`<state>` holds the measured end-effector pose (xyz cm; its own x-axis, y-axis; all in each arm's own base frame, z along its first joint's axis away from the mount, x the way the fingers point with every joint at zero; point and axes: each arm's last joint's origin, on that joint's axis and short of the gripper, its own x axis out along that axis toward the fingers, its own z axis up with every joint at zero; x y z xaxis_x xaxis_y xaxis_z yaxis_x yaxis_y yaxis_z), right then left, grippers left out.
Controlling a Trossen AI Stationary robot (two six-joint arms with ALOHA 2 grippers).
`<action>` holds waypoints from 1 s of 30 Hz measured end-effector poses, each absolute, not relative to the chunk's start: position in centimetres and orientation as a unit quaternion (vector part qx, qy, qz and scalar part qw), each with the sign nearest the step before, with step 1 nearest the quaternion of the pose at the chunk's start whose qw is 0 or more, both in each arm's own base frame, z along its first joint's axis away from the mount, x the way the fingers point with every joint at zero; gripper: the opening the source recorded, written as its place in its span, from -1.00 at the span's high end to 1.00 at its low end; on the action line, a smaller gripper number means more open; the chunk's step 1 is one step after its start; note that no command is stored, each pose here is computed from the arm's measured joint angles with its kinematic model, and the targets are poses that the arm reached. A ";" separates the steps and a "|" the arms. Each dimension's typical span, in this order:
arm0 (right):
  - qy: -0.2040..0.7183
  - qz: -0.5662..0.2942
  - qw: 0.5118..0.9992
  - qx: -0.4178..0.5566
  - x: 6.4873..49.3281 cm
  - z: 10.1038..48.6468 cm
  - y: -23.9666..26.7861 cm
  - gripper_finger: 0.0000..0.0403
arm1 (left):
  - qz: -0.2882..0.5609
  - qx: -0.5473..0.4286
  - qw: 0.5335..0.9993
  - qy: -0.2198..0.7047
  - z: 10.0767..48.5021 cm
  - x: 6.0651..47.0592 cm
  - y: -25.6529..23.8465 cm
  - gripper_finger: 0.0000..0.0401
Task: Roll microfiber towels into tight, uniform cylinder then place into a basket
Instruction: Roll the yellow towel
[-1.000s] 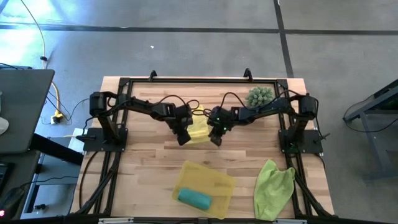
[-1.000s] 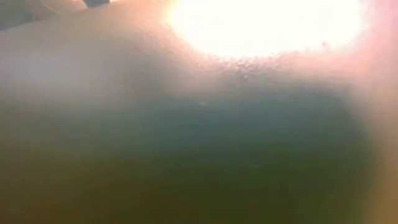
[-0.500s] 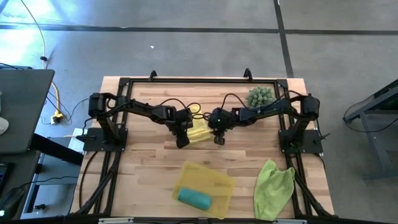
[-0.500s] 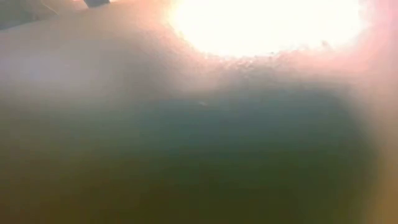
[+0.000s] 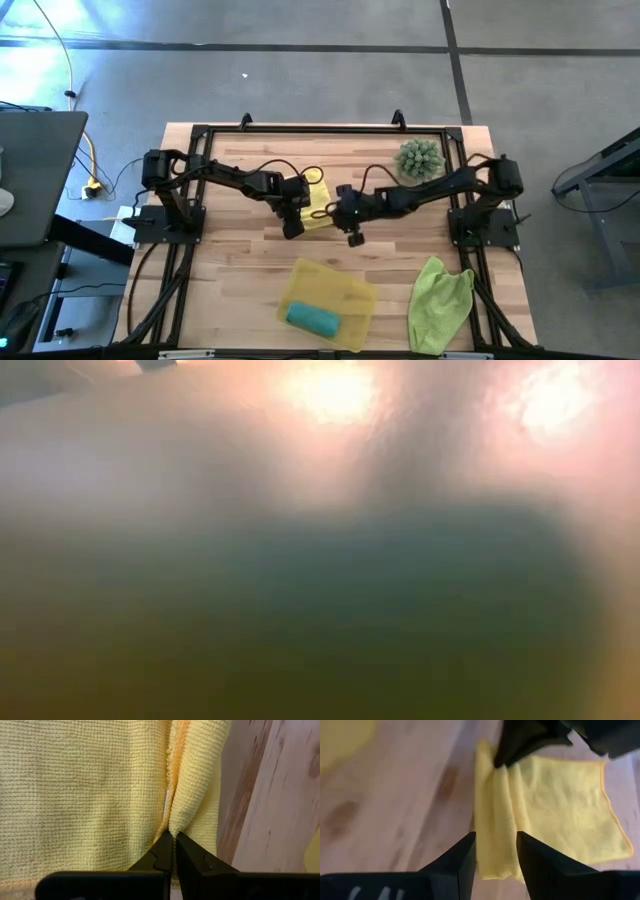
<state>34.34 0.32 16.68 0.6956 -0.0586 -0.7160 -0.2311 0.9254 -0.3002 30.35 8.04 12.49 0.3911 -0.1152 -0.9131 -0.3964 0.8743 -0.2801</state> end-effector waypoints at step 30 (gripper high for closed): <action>0.439 0.056 0.879 -0.177 35.5 11.1 -2.2 0.08 | 0.026 -0.180 0.817 0.548 12.4 30.4 8.0 0.98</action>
